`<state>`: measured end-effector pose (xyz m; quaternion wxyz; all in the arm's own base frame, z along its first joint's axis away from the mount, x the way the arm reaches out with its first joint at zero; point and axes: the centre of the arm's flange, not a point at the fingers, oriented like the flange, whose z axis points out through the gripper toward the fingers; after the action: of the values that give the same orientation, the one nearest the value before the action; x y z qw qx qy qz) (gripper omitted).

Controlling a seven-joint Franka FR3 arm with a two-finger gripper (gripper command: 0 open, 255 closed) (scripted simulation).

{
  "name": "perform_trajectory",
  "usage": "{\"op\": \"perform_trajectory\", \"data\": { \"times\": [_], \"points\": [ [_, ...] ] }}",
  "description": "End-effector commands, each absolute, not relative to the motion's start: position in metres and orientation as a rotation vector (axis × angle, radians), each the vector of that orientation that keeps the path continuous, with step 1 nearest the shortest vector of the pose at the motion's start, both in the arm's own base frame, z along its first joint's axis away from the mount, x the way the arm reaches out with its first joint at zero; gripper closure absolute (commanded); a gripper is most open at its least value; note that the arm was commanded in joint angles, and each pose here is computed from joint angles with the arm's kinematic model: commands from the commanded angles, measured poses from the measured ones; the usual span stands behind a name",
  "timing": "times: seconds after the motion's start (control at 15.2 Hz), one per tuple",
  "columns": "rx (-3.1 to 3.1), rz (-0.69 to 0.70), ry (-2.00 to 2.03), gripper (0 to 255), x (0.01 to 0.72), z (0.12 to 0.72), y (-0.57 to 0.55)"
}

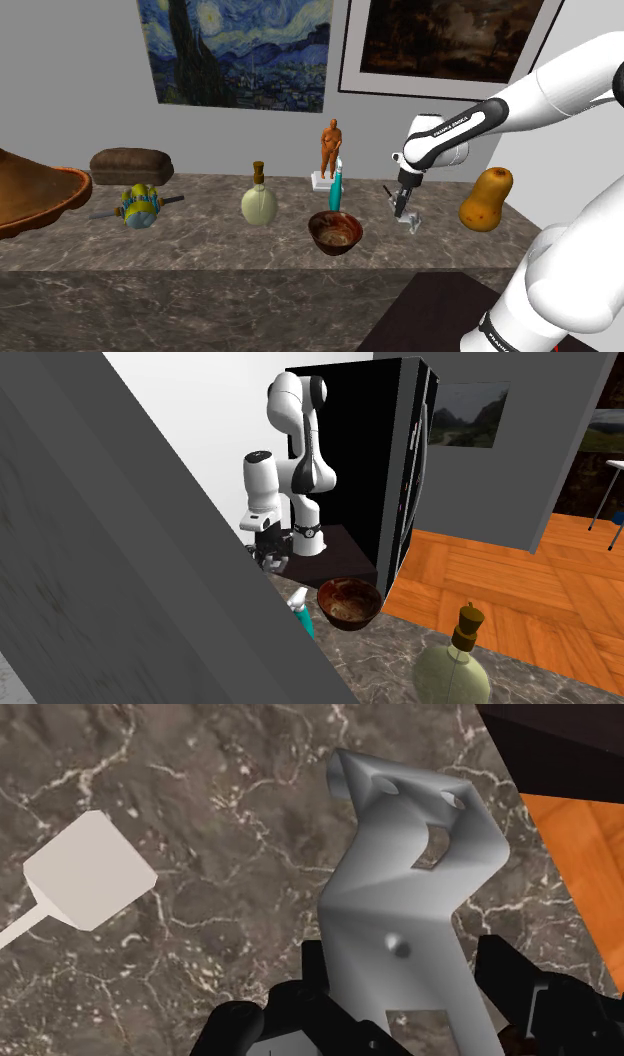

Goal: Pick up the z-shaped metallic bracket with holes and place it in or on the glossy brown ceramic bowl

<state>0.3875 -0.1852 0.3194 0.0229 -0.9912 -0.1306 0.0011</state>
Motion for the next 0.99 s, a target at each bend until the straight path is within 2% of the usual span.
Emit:
{"op": "perform_trajectory", "data": {
  "times": [0.0,0.46,0.92],
  "points": [
    [-3.069,0.004,-0.404,255,0.387,0.329,-0.184],
    [-3.069,0.004,-0.404,255,0.387,0.362,-0.184],
    [-3.069,0.004,-0.404,255,0.435,0.357,-0.106]
  ]
}}
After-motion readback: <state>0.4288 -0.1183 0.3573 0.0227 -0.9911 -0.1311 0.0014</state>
